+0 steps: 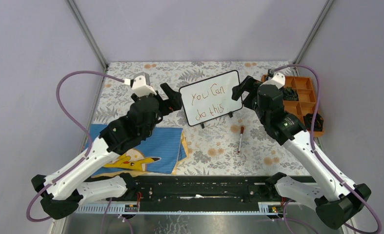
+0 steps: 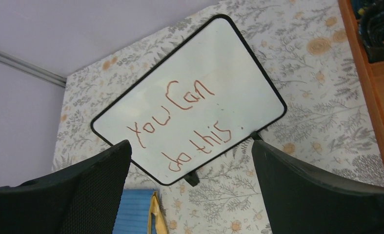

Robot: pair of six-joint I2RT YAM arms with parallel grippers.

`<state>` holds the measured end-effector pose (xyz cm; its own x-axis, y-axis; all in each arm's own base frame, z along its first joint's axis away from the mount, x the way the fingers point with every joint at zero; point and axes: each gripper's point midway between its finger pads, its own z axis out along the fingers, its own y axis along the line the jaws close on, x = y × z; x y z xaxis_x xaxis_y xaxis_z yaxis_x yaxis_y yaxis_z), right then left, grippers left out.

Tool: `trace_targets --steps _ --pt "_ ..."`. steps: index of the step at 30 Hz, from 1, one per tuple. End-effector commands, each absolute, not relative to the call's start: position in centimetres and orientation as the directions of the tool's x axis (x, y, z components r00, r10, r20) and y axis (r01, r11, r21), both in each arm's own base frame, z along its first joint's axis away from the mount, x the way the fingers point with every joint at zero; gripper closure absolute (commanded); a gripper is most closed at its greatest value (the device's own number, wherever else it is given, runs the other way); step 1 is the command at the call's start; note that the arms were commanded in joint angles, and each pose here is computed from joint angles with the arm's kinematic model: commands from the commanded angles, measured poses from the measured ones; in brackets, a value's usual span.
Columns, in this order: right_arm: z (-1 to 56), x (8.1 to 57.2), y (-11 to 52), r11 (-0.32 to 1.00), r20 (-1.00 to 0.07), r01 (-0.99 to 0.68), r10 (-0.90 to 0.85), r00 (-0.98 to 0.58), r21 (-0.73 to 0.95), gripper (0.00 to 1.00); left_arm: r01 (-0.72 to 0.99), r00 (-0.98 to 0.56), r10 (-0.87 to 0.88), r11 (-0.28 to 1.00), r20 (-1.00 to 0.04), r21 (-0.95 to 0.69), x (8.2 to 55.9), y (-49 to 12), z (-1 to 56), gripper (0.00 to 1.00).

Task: Write a sentence on the whiteboard
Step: Reset both arms

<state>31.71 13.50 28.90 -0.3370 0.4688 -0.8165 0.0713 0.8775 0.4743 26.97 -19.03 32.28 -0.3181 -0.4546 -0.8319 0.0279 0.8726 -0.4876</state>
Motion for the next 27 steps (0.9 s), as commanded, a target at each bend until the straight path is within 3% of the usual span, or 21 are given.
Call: trace_targets --steps 1,7,12,15,17,19,22,27 --pt "34.9 33.0 15.7 0.858 -0.844 -0.075 0.480 -0.240 0.509 0.00 0.023 -0.332 -0.265 0.957 -0.905 -0.289 26.9 -17.4 32.7 0.01" --pt "41.0 32.6 16.1 0.944 -0.944 -0.051 0.323 -0.074 0.327 0.00 0.115 -0.213 -0.307 0.935 -0.928 -0.336 26.6 -17.1 35.9 0.01" --pt "43.4 31.4 14.0 0.980 -0.995 0.172 0.094 0.045 0.101 0.00 0.283 -0.122 -0.246 0.920 -0.962 -0.271 25.6 -17.8 40.4 0.01" --pt "44.4 30.7 12.1 0.955 -0.995 0.295 -0.034 0.093 -0.005 0.00 0.286 -0.079 -0.267 0.917 -0.960 -0.279 25.3 -17.0 43.0 0.01" --pt "44.4 30.1 11.6 0.962 -0.995 0.271 -0.004 0.100 0.024 0.00 0.289 -0.049 -0.286 0.913 -0.957 -0.288 24.9 -16.4 44.7 0.01" --pt "44.4 29.0 13.2 0.994 -0.995 0.078 0.074 0.071 0.080 0.00 0.277 -0.021 -0.307 0.913 -0.952 -0.300 24.6 -15.6 46.1 0.01" --pt "44.9 26.8 13.3 0.979 -0.976 -0.075 0.196 0.093 0.190 0.00 0.102 0.035 -0.367 0.926 -0.929 -0.362 24.9 -11.8 47.0 0.01" --pt "44.7 24.8 10.6 0.964 -0.955 -0.079 0.262 0.136 0.253 0.00 -0.138 0.102 -0.438 0.883 -0.893 -0.449 24.7 -7.3 46.3 0.01"
